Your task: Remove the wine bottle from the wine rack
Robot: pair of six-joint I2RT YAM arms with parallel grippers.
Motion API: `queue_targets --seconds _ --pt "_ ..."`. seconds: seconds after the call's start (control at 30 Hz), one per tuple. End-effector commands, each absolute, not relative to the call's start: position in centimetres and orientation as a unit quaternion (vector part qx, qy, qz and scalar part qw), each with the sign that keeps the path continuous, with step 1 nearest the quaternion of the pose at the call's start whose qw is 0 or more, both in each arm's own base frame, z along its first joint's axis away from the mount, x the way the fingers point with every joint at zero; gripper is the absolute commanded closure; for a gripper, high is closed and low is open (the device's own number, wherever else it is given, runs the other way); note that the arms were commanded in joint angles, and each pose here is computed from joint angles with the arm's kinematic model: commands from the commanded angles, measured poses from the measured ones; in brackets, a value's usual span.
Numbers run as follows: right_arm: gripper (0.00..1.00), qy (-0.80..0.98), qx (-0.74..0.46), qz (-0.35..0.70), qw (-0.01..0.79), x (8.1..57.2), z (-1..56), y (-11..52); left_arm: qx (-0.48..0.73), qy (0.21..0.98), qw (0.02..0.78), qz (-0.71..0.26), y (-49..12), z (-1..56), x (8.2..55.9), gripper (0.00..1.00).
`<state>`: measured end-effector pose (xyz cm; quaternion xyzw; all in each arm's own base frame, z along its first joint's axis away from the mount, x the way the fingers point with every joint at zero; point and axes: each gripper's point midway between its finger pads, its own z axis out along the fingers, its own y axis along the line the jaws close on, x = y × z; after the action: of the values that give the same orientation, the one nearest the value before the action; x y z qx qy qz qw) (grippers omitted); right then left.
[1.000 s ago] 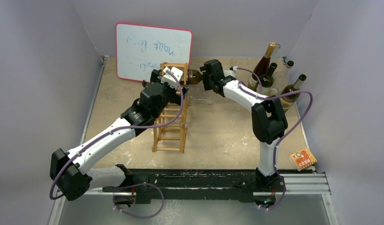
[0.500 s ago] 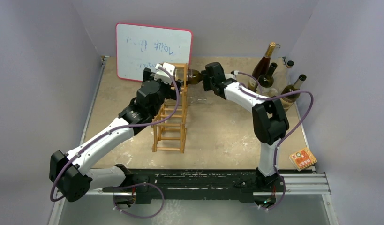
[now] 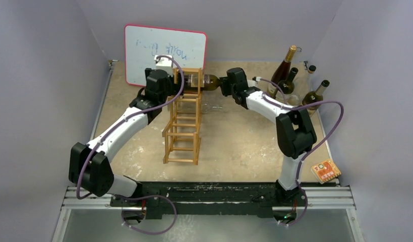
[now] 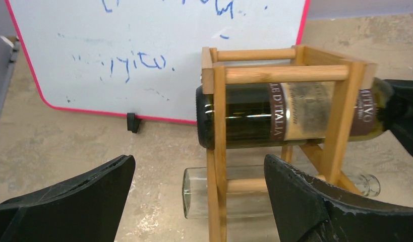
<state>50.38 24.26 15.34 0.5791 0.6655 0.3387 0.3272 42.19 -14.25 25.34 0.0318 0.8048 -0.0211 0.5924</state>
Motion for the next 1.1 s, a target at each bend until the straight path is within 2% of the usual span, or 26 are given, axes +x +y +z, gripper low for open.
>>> queue_targets --seconds 0.0,0.3,0.57,1.07 --pt "0.72 0.664 0.544 0.367 0.359 50.1 19.5 24.3 0.017 0.799 0.598 -0.069 -14.7 26.8 43.6 0.00" --pt "0.81 0.673 0.530 0.358 0.371 49.4 19.9 23.7 0.024 0.820 0.564 -0.098 -14.4 23.0 46.2 0.01" --pt "0.85 0.660 0.543 0.345 0.387 48.3 20.3 22.0 0.014 0.835 0.544 -0.081 -13.9 21.3 46.6 0.13" --pt "0.98 0.629 0.559 0.346 0.416 46.5 21.1 18.5 -0.017 0.840 0.542 -0.030 -11.8 21.3 46.5 0.23"
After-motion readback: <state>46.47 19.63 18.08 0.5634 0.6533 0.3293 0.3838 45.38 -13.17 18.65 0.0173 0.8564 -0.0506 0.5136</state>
